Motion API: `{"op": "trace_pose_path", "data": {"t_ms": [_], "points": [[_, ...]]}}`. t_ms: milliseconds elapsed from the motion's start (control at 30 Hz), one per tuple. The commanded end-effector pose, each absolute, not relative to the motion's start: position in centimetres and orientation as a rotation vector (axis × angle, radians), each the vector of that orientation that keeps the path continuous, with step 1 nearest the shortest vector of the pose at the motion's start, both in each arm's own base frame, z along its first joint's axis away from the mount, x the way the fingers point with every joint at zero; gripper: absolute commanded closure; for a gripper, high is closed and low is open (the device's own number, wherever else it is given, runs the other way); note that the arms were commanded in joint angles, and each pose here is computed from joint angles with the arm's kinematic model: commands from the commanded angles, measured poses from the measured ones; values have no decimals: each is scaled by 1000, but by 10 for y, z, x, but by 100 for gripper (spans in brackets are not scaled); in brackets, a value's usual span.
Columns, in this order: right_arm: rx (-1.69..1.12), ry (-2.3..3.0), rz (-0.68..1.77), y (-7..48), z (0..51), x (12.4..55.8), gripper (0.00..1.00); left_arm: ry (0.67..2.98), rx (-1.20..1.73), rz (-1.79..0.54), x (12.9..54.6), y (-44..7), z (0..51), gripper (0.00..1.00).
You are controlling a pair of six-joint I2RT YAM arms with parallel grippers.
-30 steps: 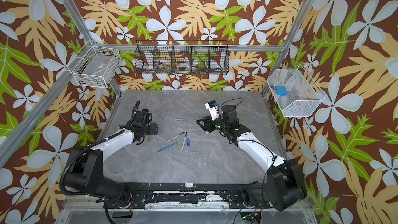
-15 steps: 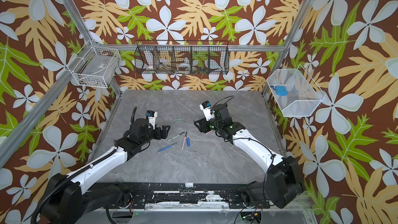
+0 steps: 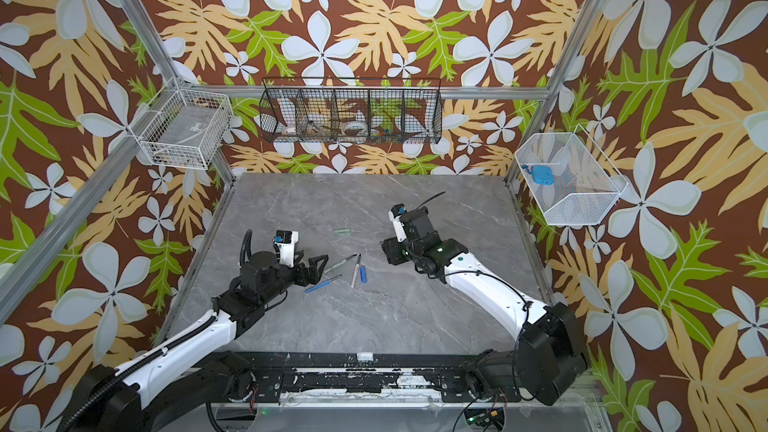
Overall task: Insert the pens into the pen caps
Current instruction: 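Raise the left gripper away while the right gripper moves toward the pink pen, then lower the right gripper onto the pink clear-barrel pen and close it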
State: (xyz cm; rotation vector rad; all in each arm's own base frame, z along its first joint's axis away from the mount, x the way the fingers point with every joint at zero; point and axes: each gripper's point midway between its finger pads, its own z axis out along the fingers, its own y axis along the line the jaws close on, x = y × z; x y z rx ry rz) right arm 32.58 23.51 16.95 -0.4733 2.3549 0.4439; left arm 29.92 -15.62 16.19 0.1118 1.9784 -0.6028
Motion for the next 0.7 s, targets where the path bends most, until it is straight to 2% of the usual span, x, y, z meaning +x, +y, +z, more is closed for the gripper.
{"op": "trace_pose_path", "data": {"t_ms": [0, 267, 667], "points": [[-434, 2441, 397, 245, 152, 327, 41, 1865, 111, -649, 301, -159, 182, 4], [-527, 2627, 266, 283, 104, 335, 44, 1829, 90, -596, 295, -146, 185, 3], [-644, 2783, 211, 318, 51, 344, 48, 1762, 37, -552, 289, -130, 184, 2]]}}
